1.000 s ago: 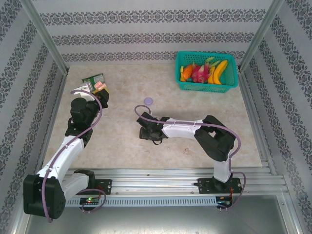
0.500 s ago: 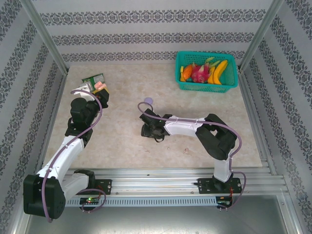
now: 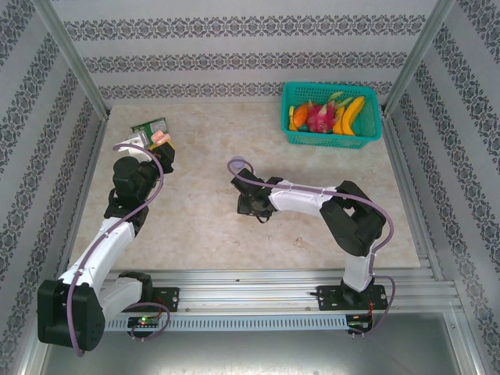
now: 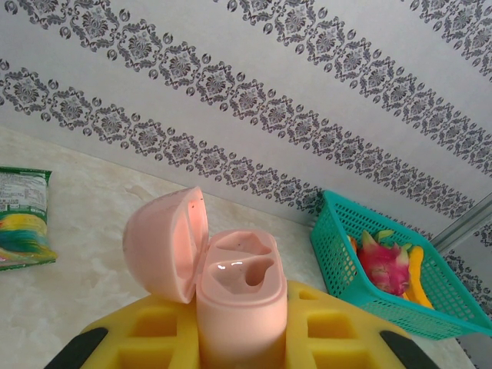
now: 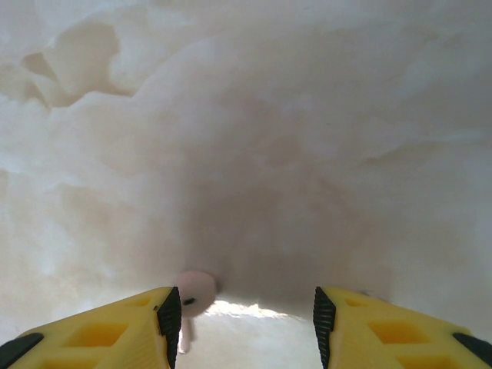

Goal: Insert wireless bluetooth earbuds into charging case

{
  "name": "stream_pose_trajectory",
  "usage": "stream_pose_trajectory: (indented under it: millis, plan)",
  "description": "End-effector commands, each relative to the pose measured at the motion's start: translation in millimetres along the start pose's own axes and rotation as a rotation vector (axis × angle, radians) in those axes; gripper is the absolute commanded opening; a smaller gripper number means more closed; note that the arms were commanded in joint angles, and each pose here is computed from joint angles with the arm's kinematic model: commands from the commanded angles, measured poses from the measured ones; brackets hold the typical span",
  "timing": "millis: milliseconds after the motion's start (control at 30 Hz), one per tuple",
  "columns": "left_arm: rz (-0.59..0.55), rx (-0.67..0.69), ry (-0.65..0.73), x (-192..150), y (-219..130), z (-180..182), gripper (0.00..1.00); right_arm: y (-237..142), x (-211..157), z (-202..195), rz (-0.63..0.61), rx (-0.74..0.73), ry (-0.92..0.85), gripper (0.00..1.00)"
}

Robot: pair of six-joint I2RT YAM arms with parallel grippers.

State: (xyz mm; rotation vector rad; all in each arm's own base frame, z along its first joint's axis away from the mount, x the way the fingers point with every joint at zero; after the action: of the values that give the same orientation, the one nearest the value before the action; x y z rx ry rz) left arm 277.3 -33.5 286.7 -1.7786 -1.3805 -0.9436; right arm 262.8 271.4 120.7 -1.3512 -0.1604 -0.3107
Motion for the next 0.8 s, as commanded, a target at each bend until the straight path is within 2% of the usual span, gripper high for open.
stream_pose_trajectory:
  millis: [0, 167, 500, 767]
  plan:
    - [0.007, -0.008, -0.015, -7, -1, 1, 0.00, -15, 4, 3, -0.041, -0.087, -0.020, 0.52]
    - [0.002, 0.006, -0.011, -9, -1, 3, 0.00, -10, 0, 16, -0.037, -0.176, 0.021, 0.52]
    - [-0.007, 0.016, -0.005, -11, -2, 5, 0.00, 6, -4, 29, -0.021, -0.207, 0.161, 0.51]
    - [-0.013, 0.019, 0.001, -11, -2, 6, 0.00, 15, -4, 35, -0.001, -0.216, 0.173, 0.49]
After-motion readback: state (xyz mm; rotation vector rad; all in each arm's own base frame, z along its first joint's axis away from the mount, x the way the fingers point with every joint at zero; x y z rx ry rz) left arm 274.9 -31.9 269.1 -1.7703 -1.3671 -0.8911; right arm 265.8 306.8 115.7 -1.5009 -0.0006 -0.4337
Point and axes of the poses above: each hand's point on the last joint's axis, 136 mm out from that joint toward the fingers, its own y axis out along the fingers, its own z axis along the line the jaws close on, x = y × z, the point moved 10 cm from there along -y, back along the fingers
